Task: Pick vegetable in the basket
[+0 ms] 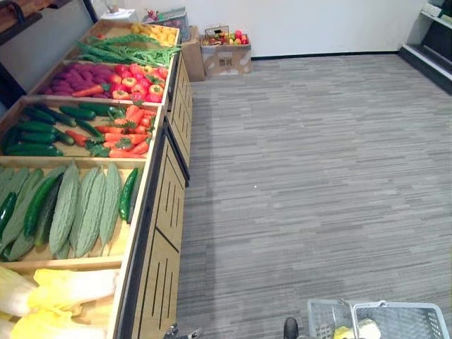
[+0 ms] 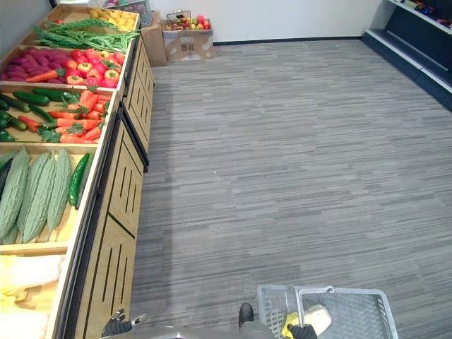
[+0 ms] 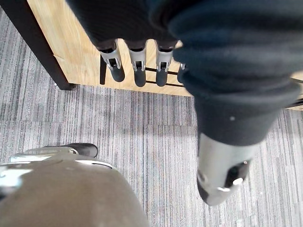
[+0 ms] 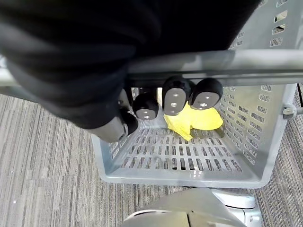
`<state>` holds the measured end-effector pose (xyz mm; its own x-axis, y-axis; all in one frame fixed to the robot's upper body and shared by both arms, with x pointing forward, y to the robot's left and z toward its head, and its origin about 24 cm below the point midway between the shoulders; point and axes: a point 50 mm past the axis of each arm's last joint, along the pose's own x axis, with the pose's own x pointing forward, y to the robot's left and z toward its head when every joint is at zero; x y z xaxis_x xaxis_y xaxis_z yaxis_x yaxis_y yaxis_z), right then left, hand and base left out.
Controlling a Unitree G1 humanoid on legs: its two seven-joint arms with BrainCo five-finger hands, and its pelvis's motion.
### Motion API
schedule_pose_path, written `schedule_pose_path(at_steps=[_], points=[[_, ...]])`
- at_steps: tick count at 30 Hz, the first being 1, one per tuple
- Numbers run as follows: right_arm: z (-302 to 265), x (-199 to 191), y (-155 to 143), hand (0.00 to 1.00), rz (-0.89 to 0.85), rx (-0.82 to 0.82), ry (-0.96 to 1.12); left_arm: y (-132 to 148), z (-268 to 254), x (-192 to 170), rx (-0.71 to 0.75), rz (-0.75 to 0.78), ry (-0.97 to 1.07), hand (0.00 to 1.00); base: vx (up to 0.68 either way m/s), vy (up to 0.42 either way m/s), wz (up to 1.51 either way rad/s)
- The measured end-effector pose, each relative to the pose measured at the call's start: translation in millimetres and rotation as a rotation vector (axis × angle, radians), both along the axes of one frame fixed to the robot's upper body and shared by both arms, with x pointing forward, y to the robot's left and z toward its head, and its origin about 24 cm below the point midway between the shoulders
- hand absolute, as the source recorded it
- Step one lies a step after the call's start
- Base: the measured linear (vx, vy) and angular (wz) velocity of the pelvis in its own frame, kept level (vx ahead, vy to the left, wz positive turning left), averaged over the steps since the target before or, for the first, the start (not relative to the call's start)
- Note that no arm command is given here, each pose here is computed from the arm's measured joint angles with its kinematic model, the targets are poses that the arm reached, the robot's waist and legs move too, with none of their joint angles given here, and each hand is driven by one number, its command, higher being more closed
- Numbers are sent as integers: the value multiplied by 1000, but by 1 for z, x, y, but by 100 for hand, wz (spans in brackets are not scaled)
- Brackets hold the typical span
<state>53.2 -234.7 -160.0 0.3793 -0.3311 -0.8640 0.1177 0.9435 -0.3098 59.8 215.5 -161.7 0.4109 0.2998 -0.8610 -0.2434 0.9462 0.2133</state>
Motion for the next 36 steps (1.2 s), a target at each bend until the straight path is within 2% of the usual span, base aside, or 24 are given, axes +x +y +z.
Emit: schedule_pose_path(at_steps=[12,15,22,26,29,33,36], points=[[2,9,-1,100,-70,-7,-57,6,0,-4,28,23,18,0,-15,13,-8],[-2,-4,7,100,-92,24,-27,9,0,-8,28,46,28,0,77,23,-4],[-8,-31,19,100,-182,68,45,14,9,17,21,79,-88,0,273,-160,14],[-6,-28,11,100,-195,47,35,-2,9,26,-24,102,-129,0,342,-277,4],[-4,-24,4,100,-175,37,31,-3,8,22,-27,125,-118,0,281,-254,9],[-3,-20,-8,100,-152,11,48,-7,-1,-18,-14,175,-2,0,487,-138,28],[-1,-14,-12,100,-152,0,31,-5,-1,-22,-4,178,7,0,380,64,13]])
